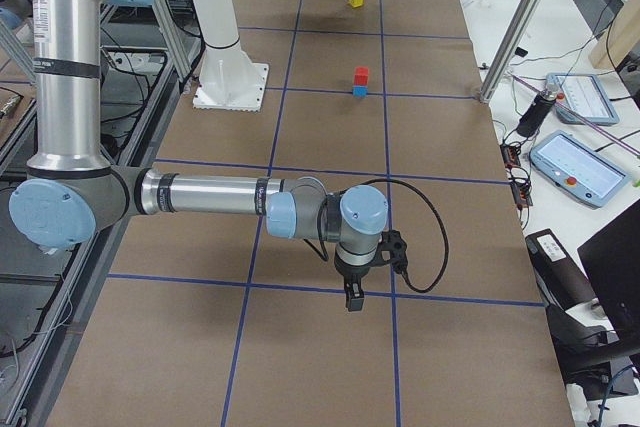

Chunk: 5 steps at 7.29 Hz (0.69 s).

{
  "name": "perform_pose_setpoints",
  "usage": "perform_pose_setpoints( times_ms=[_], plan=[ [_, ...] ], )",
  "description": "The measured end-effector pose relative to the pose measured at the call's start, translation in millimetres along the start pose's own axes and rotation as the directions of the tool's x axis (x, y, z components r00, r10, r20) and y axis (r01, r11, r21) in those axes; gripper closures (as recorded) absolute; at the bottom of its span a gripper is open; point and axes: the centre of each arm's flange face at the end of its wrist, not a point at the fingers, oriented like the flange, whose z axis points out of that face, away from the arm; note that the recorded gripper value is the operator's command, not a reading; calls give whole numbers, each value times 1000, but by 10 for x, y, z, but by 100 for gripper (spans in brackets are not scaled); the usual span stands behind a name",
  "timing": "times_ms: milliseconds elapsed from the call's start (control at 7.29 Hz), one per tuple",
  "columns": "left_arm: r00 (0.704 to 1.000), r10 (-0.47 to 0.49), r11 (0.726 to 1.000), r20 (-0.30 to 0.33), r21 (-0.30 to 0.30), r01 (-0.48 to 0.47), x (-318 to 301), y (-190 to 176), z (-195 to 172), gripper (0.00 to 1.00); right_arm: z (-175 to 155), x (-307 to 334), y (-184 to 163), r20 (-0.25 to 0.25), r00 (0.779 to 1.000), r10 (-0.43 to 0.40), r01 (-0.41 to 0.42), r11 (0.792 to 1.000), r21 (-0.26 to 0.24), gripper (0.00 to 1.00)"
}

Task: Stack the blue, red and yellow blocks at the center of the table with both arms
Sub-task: 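Lower the left gripper onto the yellow cube and grasp it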

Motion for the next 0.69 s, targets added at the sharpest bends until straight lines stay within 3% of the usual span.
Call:
perform_pose_setpoints(
  times_ms=[274,412,686],
  plan=[
    [1000,-11,1000,-4,-3,11,6,11,10,82,-11,-6,-16,0,1000,-1,1,1000,2,0],
    [1000,-17,1000,-6,-3,17,11,7,8,100,-13,-7,-19,0,1000,0,0,1000,3,0],
    [998,-60,998,-30,21,61,77,-139,-95,100,-21,-13,-27,-1,1000,0,0,1000,4,0]
  ],
)
